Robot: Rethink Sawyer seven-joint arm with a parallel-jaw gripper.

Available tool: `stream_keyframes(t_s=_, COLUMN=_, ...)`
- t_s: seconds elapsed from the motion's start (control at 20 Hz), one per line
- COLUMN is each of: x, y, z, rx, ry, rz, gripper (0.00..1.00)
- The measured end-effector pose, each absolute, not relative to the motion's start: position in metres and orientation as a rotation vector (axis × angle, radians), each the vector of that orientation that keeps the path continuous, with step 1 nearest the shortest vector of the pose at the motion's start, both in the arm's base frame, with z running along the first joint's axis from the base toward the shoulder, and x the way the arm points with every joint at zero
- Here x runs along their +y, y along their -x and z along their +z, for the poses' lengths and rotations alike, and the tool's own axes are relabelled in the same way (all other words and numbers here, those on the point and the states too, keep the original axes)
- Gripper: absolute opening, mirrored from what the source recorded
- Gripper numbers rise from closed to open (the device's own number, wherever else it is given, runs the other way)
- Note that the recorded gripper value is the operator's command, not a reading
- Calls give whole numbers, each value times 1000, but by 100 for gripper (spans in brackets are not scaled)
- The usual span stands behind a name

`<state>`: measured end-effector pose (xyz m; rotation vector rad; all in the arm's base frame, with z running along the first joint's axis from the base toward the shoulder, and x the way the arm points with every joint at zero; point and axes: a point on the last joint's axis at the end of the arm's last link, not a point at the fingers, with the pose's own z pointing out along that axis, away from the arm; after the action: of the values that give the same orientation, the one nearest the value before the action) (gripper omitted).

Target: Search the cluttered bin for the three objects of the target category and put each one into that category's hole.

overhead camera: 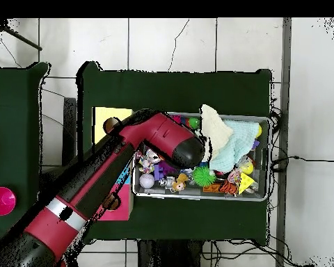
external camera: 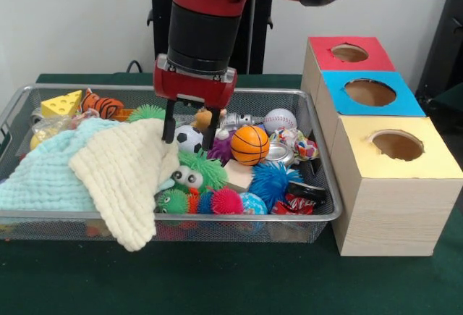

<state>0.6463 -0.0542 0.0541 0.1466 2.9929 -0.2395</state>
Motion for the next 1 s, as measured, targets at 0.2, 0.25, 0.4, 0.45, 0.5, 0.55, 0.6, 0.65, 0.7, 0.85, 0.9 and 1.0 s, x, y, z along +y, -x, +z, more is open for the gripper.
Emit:
stream_keyframes(t_s=0.2, x=-61, y=-644, z=51, rx=2997, ry=-165, rz=-235, gripper=100)
stream_keyframes(t_s=0.25, x=-63, y=-643, z=49, rx=3000, ry=-170, rz=-233, gripper=100)
stream_keyframes(t_s=0.4, x=-65, y=-641, z=44, rx=3007, ry=-177, rz=-232, gripper=100)
stream_keyframes(t_s=0.45, x=-66, y=-640, z=42, rx=3010, ry=-177, rz=-233, gripper=100)
stream_keyframes(t_s=0.5, x=-66, y=-639, z=40, rx=3013, ry=-177, rz=-235, gripper=100)
stream_keyframes(t_s=0.55, x=-66, y=-638, z=38, rx=3018, ry=-176, rz=-238, gripper=100)
stream_keyframes(t_s=0.6, x=-65, y=-636, z=34, rx=3023, ry=-173, rz=-240, gripper=100)
stream_keyframes(t_s=0.65, x=-65, y=-636, z=33, rx=3025, ry=-171, rz=-240, gripper=100)
stream_keyframes(t_s=0.7, x=-64, y=-635, z=31, rx=3028, ry=-168, rz=-242, gripper=100)
stream_keyframes(t_s=0.85, x=-59, y=-633, z=26, rx=3035, ry=-154, rz=-249, gripper=100)
stream_keyframes(t_s=0.9, x=-57, y=-632, z=25, rx=3035, ry=-151, rz=-248, gripper=100)
stream_keyframes(t_s=1.0, x=-52, y=-633, z=23, rx=3029, ry=-151, rz=-237, gripper=100)
